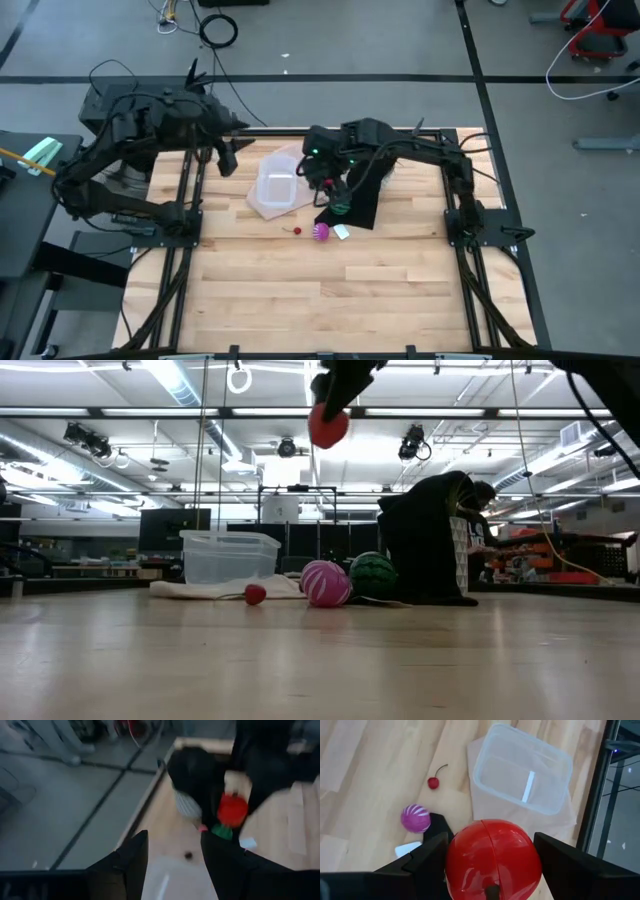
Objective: Pick and placing Produce into tupperware
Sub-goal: Put the red apple into the transparent bin
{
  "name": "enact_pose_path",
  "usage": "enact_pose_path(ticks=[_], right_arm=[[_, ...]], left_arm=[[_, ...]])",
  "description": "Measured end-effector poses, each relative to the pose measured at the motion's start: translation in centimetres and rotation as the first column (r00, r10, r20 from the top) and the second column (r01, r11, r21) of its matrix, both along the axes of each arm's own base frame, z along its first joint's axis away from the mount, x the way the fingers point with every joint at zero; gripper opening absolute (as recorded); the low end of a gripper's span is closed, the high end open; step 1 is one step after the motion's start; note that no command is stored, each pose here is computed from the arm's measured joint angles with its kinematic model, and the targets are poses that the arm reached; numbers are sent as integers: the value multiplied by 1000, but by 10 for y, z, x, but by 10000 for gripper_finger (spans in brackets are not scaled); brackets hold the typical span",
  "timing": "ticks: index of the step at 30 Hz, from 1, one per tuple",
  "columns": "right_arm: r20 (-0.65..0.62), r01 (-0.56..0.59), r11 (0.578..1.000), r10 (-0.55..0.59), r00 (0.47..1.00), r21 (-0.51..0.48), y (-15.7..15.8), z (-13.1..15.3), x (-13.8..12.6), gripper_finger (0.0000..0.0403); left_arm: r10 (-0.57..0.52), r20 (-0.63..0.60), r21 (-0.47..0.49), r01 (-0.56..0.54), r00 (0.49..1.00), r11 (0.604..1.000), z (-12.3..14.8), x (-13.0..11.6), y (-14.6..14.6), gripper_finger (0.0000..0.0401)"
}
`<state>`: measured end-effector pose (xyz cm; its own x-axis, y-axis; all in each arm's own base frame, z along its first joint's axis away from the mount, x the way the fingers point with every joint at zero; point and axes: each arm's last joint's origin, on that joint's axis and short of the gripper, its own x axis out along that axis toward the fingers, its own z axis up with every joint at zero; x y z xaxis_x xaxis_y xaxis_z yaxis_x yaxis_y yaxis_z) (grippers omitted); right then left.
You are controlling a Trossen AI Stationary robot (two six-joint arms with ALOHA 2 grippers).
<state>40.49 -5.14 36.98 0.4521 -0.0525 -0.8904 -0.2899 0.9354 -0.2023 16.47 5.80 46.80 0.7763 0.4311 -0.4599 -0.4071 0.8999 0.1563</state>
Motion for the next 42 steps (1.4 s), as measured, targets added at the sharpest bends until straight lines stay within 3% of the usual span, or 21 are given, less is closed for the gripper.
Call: enact_pose_path(ticks=[6,14,20,28,31,37,41,42], right_arm=[[-17,6,1000,-6,1000,24,-10,-14,13,288],[-40,25,998,-23,999,65,-21,-35,28,293],[-18,41,995,-40,999,93,-25,-39,35,293],[133,55,995,-66,989,87,-26,-33,49,293],[248,89,991,-112,962,102,-30,-28,60,293],[499,169,967,-245,831,192,-50,-12,77,293],[519,212,946,-313,796,245,-68,-22,85,294],[492,222,940,-325,807,258,-74,-31,87,294]], left_arm=[[55,190,65,-69,980,995,23,-38,-3,201],[78,263,67,-99,962,993,30,-76,-13,201],[93,245,45,-107,965,993,27,-85,-16,200],[93,240,45,-106,966,993,27,-85,-16,196],[92,239,45,-105,967,993,27,-84,-16,198],[92,237,44,-106,967,993,26,-85,-16,193],[92,235,44,-105,968,993,26,-85,-16,194],[93,235,44,-106,968,993,26,-85,-16,196]])
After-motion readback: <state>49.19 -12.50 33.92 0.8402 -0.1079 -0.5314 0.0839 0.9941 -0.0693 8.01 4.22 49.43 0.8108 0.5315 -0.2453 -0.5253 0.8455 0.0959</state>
